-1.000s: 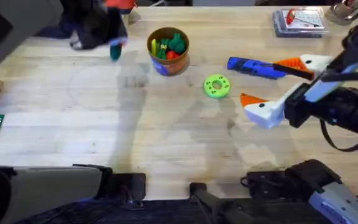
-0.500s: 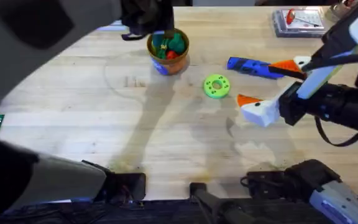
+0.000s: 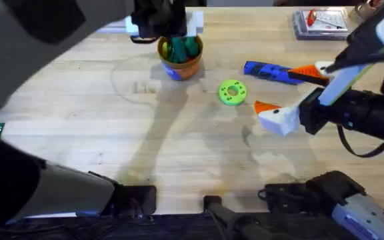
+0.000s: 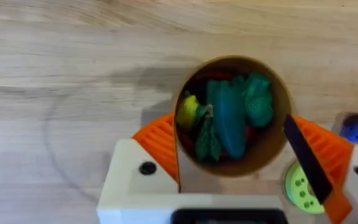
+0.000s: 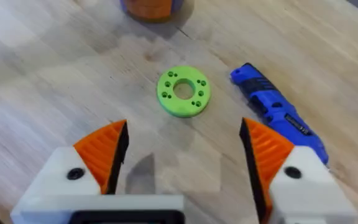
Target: Pick up the gripper from the table and insert it into the empty holder that is missing its gripper. Then pick up a screw, insert it into the mounting hole, and use the screwdriver to tighten it. Finally, clean up the table by picking up the vegetable and placing it into the bucket.
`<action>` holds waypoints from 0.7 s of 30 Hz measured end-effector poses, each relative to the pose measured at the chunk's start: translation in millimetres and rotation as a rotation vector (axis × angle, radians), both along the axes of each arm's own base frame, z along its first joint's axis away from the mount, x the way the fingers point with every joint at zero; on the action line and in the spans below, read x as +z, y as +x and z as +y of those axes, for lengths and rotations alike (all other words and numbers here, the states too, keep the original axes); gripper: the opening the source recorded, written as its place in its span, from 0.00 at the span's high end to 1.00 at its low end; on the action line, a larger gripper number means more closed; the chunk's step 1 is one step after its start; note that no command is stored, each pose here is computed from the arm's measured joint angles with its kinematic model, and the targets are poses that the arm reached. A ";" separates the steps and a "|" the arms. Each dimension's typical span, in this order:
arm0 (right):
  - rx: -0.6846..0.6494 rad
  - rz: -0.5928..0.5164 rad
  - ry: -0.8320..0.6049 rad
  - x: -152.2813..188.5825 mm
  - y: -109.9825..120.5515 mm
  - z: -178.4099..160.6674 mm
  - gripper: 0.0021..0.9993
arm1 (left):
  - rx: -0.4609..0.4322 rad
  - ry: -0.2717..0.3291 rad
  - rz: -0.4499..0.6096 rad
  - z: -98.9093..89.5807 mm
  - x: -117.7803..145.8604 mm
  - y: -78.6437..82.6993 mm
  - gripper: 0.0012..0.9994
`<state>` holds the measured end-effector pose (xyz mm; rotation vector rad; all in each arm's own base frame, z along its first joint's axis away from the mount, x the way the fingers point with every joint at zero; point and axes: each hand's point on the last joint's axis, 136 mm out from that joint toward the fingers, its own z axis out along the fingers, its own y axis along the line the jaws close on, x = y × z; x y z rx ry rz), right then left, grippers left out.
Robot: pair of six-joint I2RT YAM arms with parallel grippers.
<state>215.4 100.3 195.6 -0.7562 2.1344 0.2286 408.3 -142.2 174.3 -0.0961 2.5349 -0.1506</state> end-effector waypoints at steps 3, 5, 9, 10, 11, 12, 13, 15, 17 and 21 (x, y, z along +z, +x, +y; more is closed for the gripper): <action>-0.039 0.047 0.033 -0.4 -4.4 -1.3 0.01 | -0.020 0.022 0.008 7.8 23.0 -13.7 0.01; -0.062 0.082 0.049 3.1 -10.0 -2.9 0.01 | -0.039 0.040 0.006 16.6 43.2 -28.3 0.01; -0.093 0.122 0.072 24.9 -24.2 -7.1 0.01 | -0.090 0.093 0.012 39.1 75.3 -67.9 0.01; -0.097 0.125 0.076 31.5 -27.6 -8.1 0.01 | -0.107 0.114 0.022 44.9 80.3 -79.9 0.01; -0.100 0.122 0.080 39.1 -30.7 -8.9 0.01 | -0.123 0.131 0.031 49.2 83.3 -89.6 0.01; -0.102 0.119 0.085 46.4 -33.6 -9.8 0.01 | -0.143 0.151 0.049 54.2 85.7 -102.2 0.01; -0.104 0.118 0.088 51.3 -36.1 -10.5 0.01 | -0.160 0.166 0.064 57.7 86.7 -111.3 0.01; -0.107 0.116 0.093 58.4 -40.0 -11.6 0.01 | -0.193 0.199 0.112 65.6 85.6 -131.9 0.01; -0.115 0.123 0.100 59.8 -41.7 -12.1 0.01 | -0.214 0.221 0.153 71.2 83.7 -146.7 0.01; -0.136 0.143 0.118 58.6 -42.8 -12.4 0.01 | -0.240 0.253 0.225 78.8 78.1 -165.7 0.01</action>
